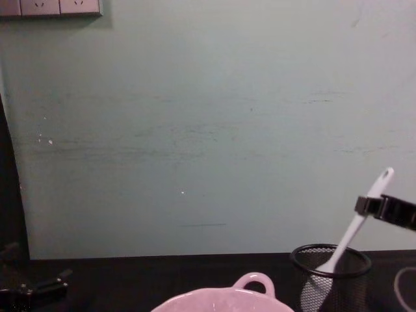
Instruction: Use the one hand to pick up the spoon and stir the clear water in the bowl.
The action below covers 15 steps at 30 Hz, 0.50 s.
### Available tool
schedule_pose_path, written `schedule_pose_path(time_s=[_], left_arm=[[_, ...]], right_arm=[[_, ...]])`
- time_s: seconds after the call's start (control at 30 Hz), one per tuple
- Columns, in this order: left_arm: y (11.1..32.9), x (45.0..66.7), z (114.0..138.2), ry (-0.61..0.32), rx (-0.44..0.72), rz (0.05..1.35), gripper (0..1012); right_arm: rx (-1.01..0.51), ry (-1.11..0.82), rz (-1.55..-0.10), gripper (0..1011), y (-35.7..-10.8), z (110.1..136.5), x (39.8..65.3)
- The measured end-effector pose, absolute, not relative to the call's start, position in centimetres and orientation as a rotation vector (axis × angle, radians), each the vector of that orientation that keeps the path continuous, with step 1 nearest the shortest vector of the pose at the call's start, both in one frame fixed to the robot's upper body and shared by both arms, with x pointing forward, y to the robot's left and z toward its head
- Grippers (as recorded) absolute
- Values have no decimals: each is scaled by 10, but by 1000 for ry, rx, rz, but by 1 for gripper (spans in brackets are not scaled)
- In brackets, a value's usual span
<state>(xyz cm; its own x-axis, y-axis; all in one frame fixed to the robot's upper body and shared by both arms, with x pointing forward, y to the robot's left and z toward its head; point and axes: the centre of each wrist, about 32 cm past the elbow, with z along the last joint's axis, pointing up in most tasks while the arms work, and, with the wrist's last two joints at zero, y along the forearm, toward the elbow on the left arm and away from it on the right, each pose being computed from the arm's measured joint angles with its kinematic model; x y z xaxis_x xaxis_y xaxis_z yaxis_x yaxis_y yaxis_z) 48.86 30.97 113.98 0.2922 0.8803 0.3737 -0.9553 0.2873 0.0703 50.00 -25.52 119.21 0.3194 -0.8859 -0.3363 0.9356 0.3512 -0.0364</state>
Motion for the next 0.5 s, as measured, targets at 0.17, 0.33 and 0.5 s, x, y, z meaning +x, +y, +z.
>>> schedule_pose_path(time_s=[0.17, 0.33, 0.5], left_arm=[[310, 489, 1140, -285, 304, 1248, 1011], [310, 489, 1140, -285, 304, 1248, 1011], [310, 489, 1140, -285, 304, 1248, 1011]], right_arm=[[162, 198, -1147, 124, -256, 1206, 490], [131, 66, -1091, 123, -258, 1222, 482], [98, -38, -1045, 123, -262, 1236, 478]])
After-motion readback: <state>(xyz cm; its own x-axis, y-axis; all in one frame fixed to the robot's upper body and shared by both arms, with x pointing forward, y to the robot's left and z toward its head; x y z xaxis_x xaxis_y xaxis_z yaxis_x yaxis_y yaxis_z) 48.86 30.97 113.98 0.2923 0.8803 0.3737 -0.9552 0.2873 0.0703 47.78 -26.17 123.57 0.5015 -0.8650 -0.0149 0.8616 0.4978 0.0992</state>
